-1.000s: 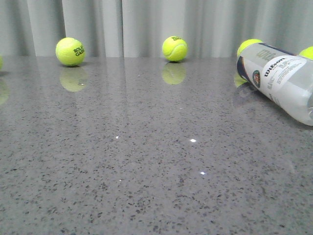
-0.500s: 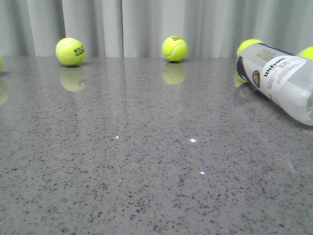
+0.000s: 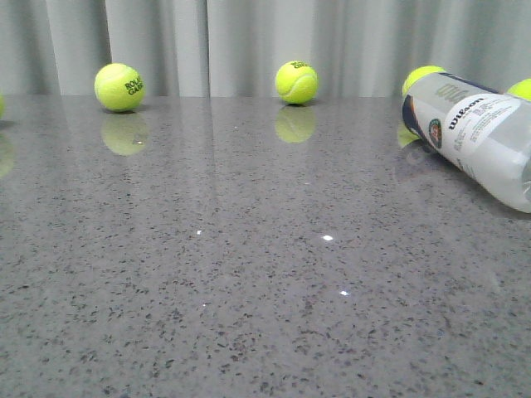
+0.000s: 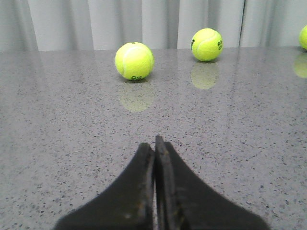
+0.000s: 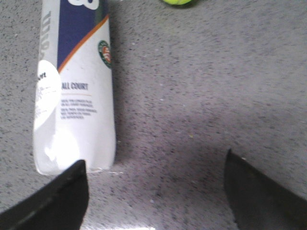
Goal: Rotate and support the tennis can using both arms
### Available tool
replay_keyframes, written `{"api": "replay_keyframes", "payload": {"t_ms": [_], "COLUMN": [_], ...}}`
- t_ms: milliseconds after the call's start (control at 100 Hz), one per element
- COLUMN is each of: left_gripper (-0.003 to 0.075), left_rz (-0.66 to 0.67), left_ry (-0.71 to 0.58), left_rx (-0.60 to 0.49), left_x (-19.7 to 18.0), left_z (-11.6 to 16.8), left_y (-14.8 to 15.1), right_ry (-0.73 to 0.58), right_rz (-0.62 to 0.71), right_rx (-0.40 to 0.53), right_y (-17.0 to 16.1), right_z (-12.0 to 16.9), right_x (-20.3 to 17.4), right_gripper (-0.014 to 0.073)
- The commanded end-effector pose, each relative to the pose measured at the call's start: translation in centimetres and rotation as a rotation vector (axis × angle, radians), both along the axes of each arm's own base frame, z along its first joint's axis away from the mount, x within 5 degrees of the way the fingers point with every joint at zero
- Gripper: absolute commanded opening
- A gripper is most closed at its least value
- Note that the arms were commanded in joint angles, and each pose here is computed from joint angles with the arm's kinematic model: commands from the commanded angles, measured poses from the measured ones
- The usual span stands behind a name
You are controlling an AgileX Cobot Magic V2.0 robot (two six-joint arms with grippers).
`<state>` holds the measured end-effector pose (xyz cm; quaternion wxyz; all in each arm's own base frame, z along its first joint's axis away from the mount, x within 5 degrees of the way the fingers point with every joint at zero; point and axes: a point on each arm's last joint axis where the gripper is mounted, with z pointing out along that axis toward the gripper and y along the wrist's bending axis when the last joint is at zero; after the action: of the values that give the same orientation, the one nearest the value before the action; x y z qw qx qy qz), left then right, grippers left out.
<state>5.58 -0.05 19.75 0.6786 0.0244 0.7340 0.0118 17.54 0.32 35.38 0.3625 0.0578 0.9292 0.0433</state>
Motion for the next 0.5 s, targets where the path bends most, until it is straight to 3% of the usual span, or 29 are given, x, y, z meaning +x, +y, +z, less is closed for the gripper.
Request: {"api": "replay_keyframes", "payload": {"t_ms": [0,290,490], "left_gripper": [-0.0019,-0.0019,-0.0019], "left_rz": [-0.002,-0.002,-0.002], "left_ry": [-0.067,-0.067,-0.067], "left_rx": [-0.020,-0.020,-0.020], "left_x": [0.0,0.0,0.0], "left_z": [-0.6,-0.6,-0.6], "left_y": [0.0,0.0,0.0], "right_ry": [-0.038,0.096,0.189], "right_rz": [0.017,0.144,0.157], "right_rx": [0.038,0.106,0.170], "right_y": [0.4,3.8,5.2], "right_z": [1.5,1.4,-0.3], "right_x": [1.8,7.7,12.7], "right_gripper": [0.0629,0.0629,0.0629]}}
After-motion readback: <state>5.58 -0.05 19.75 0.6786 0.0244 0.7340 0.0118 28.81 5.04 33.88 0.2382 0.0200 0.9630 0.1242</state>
